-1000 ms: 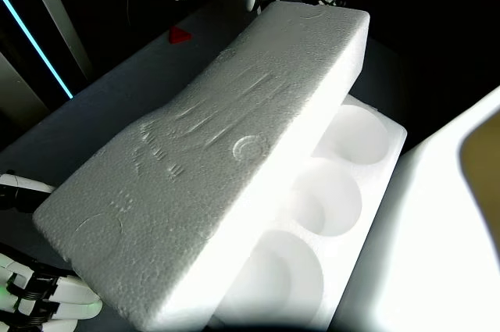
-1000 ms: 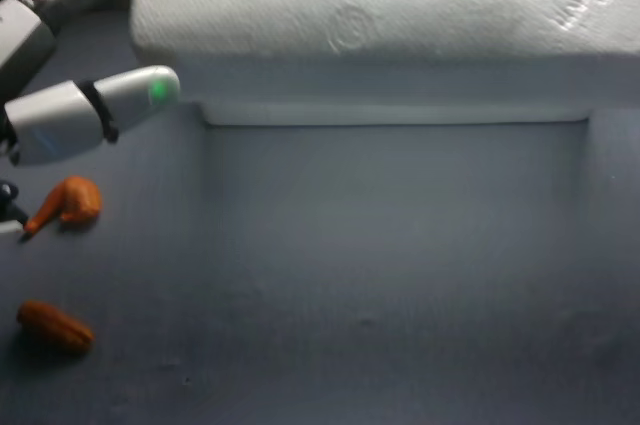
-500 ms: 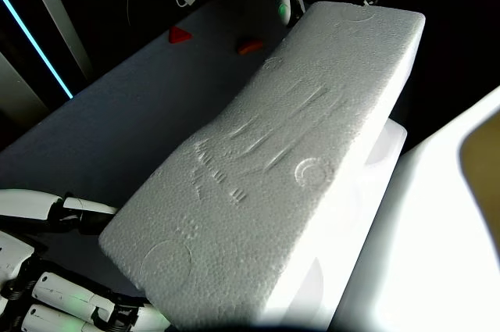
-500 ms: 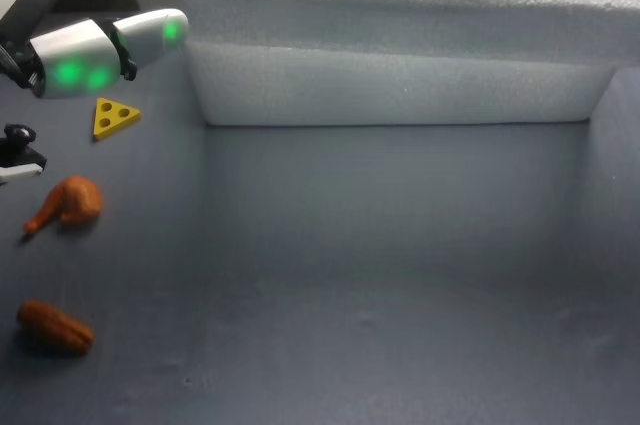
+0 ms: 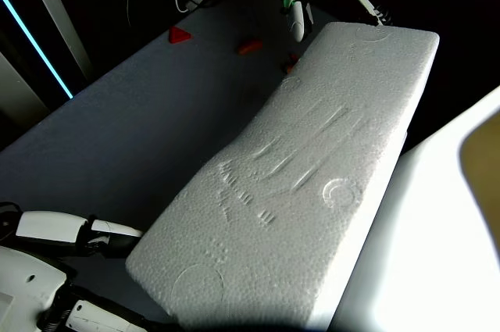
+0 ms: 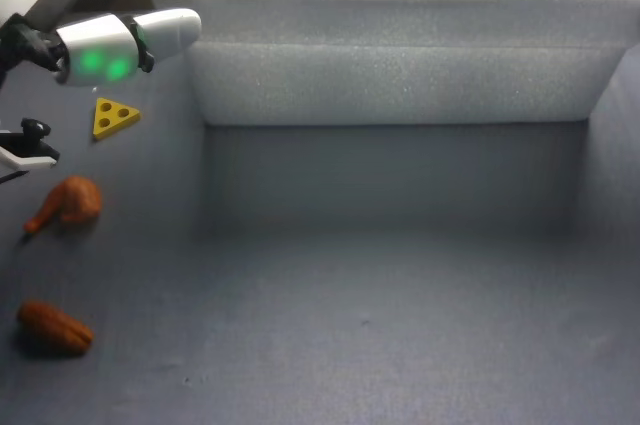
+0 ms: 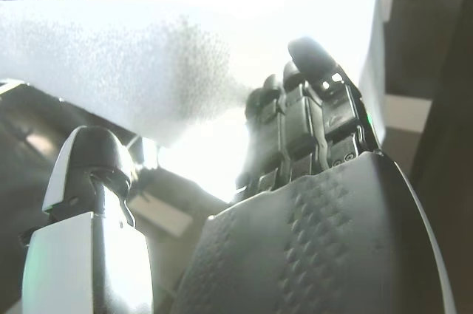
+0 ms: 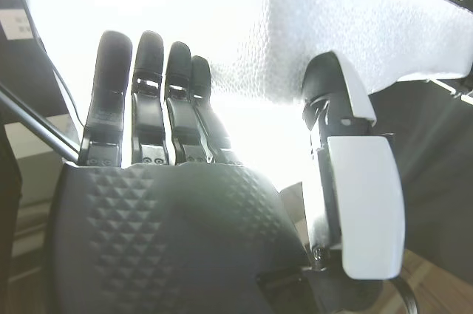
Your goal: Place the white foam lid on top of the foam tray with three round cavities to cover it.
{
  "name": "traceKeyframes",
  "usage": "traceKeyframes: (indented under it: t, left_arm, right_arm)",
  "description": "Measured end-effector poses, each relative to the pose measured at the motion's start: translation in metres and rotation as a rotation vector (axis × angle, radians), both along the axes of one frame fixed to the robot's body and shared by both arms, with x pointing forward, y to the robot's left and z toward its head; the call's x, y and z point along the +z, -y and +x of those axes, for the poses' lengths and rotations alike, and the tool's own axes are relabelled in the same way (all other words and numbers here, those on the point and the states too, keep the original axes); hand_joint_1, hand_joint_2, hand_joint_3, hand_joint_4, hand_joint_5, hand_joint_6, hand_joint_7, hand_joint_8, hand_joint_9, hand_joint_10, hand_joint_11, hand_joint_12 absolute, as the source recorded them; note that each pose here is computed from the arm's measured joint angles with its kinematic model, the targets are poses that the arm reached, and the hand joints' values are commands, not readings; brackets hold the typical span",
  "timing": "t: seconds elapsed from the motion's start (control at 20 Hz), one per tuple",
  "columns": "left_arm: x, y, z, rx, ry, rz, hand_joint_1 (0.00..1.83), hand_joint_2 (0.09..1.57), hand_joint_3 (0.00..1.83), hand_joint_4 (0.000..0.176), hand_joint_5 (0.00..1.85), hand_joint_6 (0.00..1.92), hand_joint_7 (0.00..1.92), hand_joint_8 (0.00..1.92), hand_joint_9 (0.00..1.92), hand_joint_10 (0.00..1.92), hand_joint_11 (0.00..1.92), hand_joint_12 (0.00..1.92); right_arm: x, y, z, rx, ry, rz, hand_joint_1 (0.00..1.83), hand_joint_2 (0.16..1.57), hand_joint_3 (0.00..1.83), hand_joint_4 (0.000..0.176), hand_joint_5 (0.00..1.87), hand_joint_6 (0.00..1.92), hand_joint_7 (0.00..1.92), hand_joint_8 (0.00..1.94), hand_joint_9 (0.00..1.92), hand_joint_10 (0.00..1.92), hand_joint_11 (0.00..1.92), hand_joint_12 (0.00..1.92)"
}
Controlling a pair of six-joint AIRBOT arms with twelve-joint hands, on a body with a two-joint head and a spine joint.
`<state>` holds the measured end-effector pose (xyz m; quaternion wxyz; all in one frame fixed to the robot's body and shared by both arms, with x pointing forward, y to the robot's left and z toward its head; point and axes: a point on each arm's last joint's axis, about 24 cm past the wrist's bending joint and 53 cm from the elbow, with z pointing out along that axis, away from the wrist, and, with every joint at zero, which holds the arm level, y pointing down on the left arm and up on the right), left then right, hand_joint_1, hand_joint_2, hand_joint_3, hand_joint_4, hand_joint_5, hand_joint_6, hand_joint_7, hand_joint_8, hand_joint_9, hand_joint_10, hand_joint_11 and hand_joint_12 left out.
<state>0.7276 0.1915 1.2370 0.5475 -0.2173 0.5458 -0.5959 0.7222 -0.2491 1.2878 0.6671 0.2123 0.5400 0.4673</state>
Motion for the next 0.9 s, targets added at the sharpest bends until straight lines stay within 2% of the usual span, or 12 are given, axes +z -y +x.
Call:
traceKeyframes:
  t: [0.1,0.2,0.25,0.3,0.35,0.4,0.55,0.6,0.7,0.8,0.85,0.9]
  left_arm:
    - [-0.002,0.001,0.008,0.007,-0.015,0.0,0.54,1.12,0.0,0.0,0.3,0.0,0.12,0.0,0.06,0.02,0.0,1.05]
    - [-0.001,0.003,0.013,0.008,-0.015,0.001,0.54,1.14,0.01,0.0,0.27,0.0,0.11,0.0,0.05,0.01,0.0,0.97]
    - [-0.003,0.004,0.016,0.011,-0.024,-0.002,0.54,1.15,0.0,0.0,0.25,0.0,0.08,0.0,0.02,0.01,0.0,0.88]
    - [-0.004,0.004,0.019,0.013,-0.03,-0.001,0.49,1.15,0.0,0.0,0.24,0.0,0.05,0.0,0.0,0.0,0.0,0.78]
    - [-0.008,0.005,0.021,0.014,-0.04,0.005,0.48,1.15,0.0,0.0,0.23,0.0,0.04,0.0,0.0,0.0,0.0,0.71]
    - [-0.012,0.006,0.024,0.016,-0.054,0.01,0.45,1.16,0.0,0.0,0.21,0.0,0.02,0.0,0.0,0.0,0.0,0.76]
    - [-0.02,0.005,0.029,0.022,-0.08,0.019,0.44,1.16,0.0,0.0,0.19,0.0,0.01,0.0,0.0,0.0,0.0,0.77]
    - [-0.02,0.006,0.03,0.023,-0.082,0.018,0.43,1.15,0.0,0.0,0.17,0.0,0.01,0.0,0.0,0.0,0.0,0.78]
    - [-0.021,0.005,0.03,0.023,-0.087,0.021,0.42,1.13,0.0,0.0,0.1,0.0,0.0,0.0,0.0,0.0,0.0,0.77]
    - [-0.024,0.006,0.031,0.023,-0.096,0.025,0.41,1.11,0.0,0.0,0.03,0.0,0.0,0.0,0.0,0.0,0.0,0.64]
    - [-0.027,0.007,0.032,0.022,-0.103,0.03,0.41,1.11,0.0,0.0,0.01,0.0,0.0,0.0,0.0,0.0,0.0,0.55]
    - [-0.029,0.008,0.033,0.021,-0.108,0.031,0.41,1.1,0.0,0.0,0.0,0.0,0.0,0.0,0.0,0.0,0.0,0.53]
  right_arm:
    - [0.004,0.001,0.007,-0.004,-0.005,-0.001,0.57,1.22,0.0,0.0,0.0,0.54,0.0,0.56,0.0,0.8,0.0,1.75]
    - [0.004,0.002,0.011,-0.008,-0.011,-0.005,0.55,1.22,0.0,0.0,0.0,0.42,0.0,0.48,0.0,0.72,0.0,1.73]
    - [0.004,0.001,0.015,-0.008,-0.017,-0.005,0.57,1.22,0.0,0.0,0.0,0.53,0.03,0.53,0.0,0.8,0.0,1.79]
    - [0.001,0.001,0.018,-0.01,-0.024,-0.009,0.57,1.22,0.0,0.0,0.0,0.74,0.0,0.6,0.0,0.84,0.0,1.88]
    - [0.0,0.0,0.021,-0.008,-0.033,-0.009,0.56,1.22,0.0,0.0,0.0,0.83,0.0,0.62,0.0,0.87,0.0,1.91]
    - [-0.001,-0.001,0.024,-0.007,-0.04,-0.013,0.55,1.22,0.0,0.0,0.0,0.72,0.0,0.66,0.0,0.93,0.0,1.92]
    - [-0.002,0.0,0.027,-0.007,-0.045,-0.029,0.55,1.21,0.0,0.0,0.0,0.75,0.0,0.67,0.0,0.92,0.0,1.91]
    - [-0.002,0.0,0.027,-0.007,-0.048,-0.028,0.54,1.22,0.0,0.0,0.0,0.62,0.02,0.49,0.0,0.72,0.0,1.68]
    - [-0.004,-0.001,0.029,-0.005,-0.058,-0.028,0.54,1.24,0.0,0.0,0.0,0.45,0.02,0.34,0.0,0.49,0.0,1.58]
    - [-0.007,-0.002,0.03,-0.002,-0.068,-0.031,0.57,1.24,0.0,0.0,0.0,0.36,0.12,0.2,0.0,0.55,0.0,1.52]
    - [-0.009,-0.003,0.031,-0.001,-0.076,-0.033,0.59,1.24,0.0,0.0,0.01,0.27,0.11,0.13,0.0,0.43,0.0,1.4]
    - [-0.011,-0.003,0.031,0.0,-0.081,-0.034,0.6,1.23,0.0,0.0,0.0,0.15,0.05,0.05,0.0,0.19,0.0,1.08]
